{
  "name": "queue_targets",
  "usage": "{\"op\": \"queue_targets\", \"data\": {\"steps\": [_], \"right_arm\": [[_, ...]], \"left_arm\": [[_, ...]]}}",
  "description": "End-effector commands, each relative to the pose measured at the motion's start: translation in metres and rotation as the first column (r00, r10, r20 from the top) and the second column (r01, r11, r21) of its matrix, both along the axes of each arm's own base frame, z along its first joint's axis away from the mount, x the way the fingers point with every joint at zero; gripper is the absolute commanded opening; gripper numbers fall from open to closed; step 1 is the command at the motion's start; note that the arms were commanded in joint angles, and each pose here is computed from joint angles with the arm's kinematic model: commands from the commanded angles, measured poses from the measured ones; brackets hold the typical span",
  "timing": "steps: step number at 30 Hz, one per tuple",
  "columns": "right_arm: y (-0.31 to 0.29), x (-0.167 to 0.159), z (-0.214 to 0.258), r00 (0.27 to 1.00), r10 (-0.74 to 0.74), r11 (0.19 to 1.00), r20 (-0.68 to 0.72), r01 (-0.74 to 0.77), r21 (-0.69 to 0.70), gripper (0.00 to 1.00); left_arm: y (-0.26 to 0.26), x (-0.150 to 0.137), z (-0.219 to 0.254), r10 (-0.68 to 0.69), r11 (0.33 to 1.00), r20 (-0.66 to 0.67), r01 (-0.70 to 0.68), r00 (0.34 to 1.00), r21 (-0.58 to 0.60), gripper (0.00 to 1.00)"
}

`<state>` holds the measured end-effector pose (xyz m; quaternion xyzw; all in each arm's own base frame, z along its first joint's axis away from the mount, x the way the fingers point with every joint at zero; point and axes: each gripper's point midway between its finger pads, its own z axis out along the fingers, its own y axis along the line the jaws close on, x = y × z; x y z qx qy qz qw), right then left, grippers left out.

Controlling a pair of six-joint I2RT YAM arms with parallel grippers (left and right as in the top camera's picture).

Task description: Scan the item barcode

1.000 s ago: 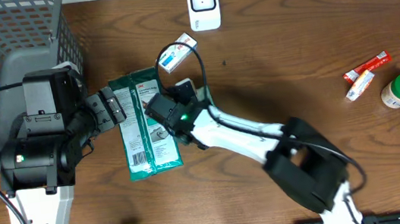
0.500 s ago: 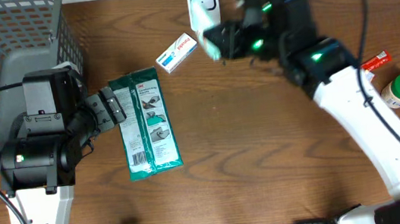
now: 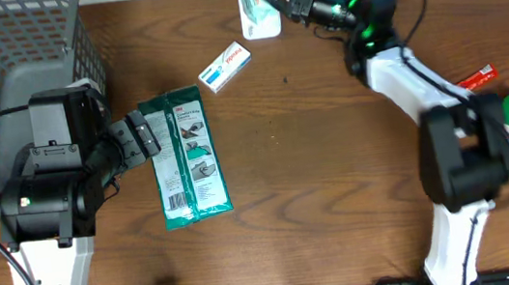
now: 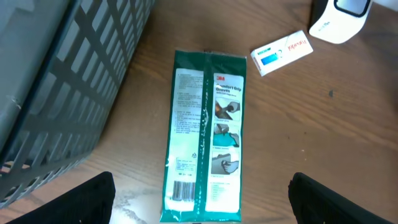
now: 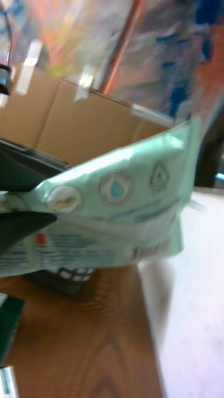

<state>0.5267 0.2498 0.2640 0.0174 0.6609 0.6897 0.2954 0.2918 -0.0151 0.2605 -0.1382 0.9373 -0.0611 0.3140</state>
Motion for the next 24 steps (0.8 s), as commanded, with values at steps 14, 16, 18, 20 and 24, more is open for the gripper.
{"op": "queue_targets", "data": {"steps": [14,16,18,20,24], "right_arm": [[-0.004,0.087,-0.097,0.976,-0.037,0.967,-0.215,0.089,0.239,0.01],[-0.003,0.097,-0.094,0.973,-0.056,0.972,-0.223,0.105,0.211,0.01],[-0.003,0.104,-0.101,0.965,-0.076,0.976,-0.250,0.124,0.180,0.01],[-0.003,0.111,-0.116,0.953,-0.124,0.978,-0.276,0.164,0.129,0.01],[-0.007,0.113,-0.118,0.959,-0.141,0.980,-0.244,0.171,0.106,0.01]], "left_arm": [[0.002,0.001,0.003,-0.009,1.000,0.008,0.009,1.000,0.019,0.90],[0.002,0.001,0.003,-0.009,1.000,0.008,0.009,1.000,0.019,0.90],[0.002,0.001,0.003,-0.009,1.000,0.008,0.009,1.000,0.019,0.90],[0.002,0.001,0.003,-0.009,1.000,0.008,0.009,1.000,0.019,0.90],[0.002,0.001,0.003,-0.009,1.000,0.008,0.009,1.000,0.019,0.90]]}}
